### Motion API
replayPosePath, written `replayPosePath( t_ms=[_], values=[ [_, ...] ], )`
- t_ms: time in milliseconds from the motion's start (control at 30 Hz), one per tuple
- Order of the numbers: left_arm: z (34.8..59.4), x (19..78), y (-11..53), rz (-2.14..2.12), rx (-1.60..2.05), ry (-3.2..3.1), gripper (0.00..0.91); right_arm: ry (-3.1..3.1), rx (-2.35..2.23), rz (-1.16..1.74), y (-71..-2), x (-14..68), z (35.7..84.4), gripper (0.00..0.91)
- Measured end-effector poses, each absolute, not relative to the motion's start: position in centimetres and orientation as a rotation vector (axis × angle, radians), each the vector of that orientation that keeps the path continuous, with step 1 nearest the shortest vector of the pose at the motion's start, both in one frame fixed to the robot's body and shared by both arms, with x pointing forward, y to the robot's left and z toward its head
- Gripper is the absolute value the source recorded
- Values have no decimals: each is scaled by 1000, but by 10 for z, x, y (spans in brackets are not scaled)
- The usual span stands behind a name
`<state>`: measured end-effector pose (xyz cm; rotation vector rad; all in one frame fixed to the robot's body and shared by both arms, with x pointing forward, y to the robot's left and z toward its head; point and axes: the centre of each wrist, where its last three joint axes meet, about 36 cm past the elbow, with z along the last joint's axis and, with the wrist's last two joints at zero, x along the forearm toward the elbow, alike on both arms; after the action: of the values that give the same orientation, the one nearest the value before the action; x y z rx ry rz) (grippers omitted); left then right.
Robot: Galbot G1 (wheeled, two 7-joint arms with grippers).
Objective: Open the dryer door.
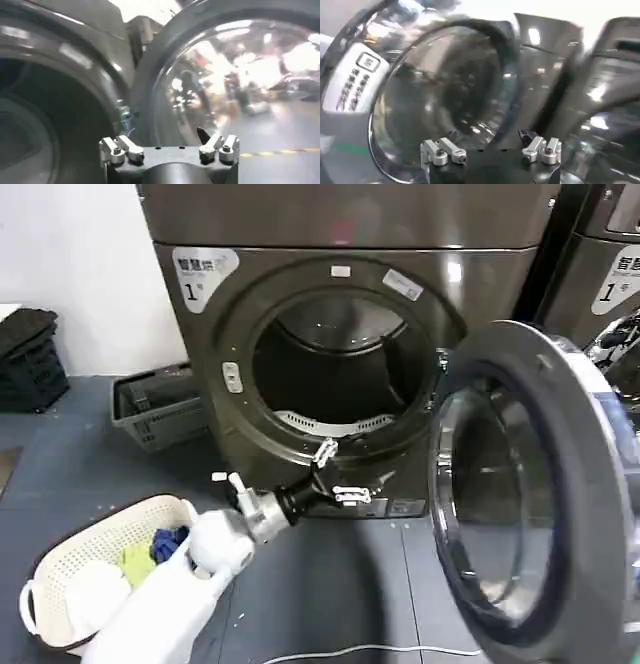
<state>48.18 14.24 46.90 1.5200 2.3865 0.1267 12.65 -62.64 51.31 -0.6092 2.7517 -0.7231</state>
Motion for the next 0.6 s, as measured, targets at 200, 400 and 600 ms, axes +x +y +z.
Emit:
replayPosePath(
  t_ms=[200,400,600],
  values=[
    [471,481,118,121,1585,2335,907,2807,-175,-767,-622,84,506,907],
    [468,479,85,110,1665,2277,907,2833,356,-796,-608,36,497,907],
    [468,476,46,85,1745,2208,907,2786,873,-854,-595,-8,495,907]
  ],
)
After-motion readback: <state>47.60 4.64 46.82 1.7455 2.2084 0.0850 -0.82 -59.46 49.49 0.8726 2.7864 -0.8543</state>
